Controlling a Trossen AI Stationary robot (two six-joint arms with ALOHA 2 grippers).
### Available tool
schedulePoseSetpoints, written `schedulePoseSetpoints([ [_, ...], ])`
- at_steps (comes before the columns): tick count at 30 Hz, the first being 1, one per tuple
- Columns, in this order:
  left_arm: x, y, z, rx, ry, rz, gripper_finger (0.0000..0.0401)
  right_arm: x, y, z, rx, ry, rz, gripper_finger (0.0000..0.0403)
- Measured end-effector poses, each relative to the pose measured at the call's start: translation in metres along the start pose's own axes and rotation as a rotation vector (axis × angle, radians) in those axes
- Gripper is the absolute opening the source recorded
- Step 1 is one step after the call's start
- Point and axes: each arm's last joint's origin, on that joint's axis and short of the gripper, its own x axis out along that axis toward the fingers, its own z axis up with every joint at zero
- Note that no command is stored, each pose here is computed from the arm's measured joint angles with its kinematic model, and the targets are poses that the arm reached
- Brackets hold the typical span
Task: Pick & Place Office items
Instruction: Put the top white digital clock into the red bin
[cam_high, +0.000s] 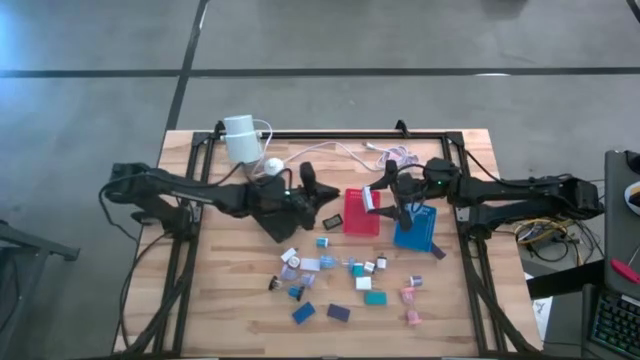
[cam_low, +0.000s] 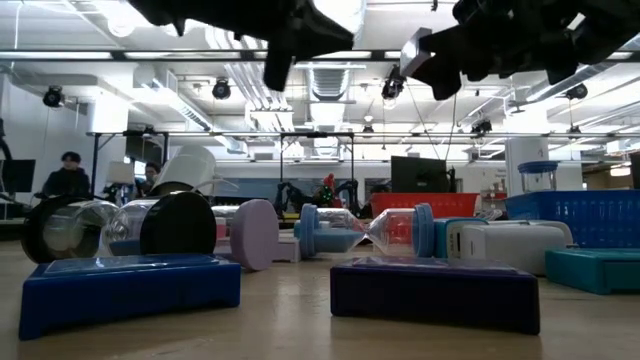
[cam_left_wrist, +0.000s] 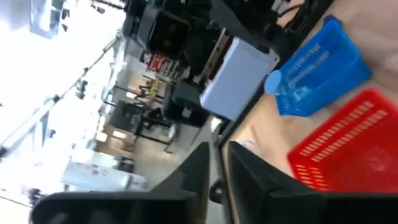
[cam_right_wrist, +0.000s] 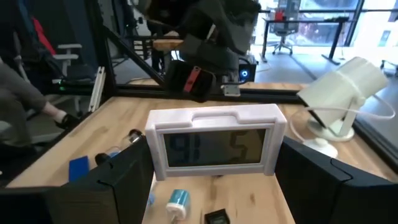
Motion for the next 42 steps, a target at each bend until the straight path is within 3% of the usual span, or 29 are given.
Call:
schedulePoseSetpoints([
  [5,0.013,-0.002,0.016,0.078,-0.013,-0.002,0.0146,-0.001,0.001,0.000,0.027,-0.004,0.014,0.0274],
  [10,0.019,-0.012,0.026,0.321,-0.053,-0.030,0.0209,-0.001,0.001,0.000,0.037,-0.002,0.031,0.0274],
  [18,0.046,-0.015,0.035,0.364,-0.071,0.080,0.0285,-0.001,0.003,0.004,0.043,-0.029,0.078,0.0274],
  [26,0.070,-0.025,0.035,0.433,-0.017,0.070,0.0295,-0.001,0.004,0.004,0.055,-0.039,0.109,0.0274],
  [35,0.077,-0.018,0.031,0.403,0.007,0.089,0.0295,0.000,0.003,0.002,0.056,-0.033,0.109,0.0274],
  [42,0.078,-0.017,0.029,0.383,-0.004,0.080,0.0259,0.000,0.003,0.003,0.053,-0.037,0.108,0.0274],
])
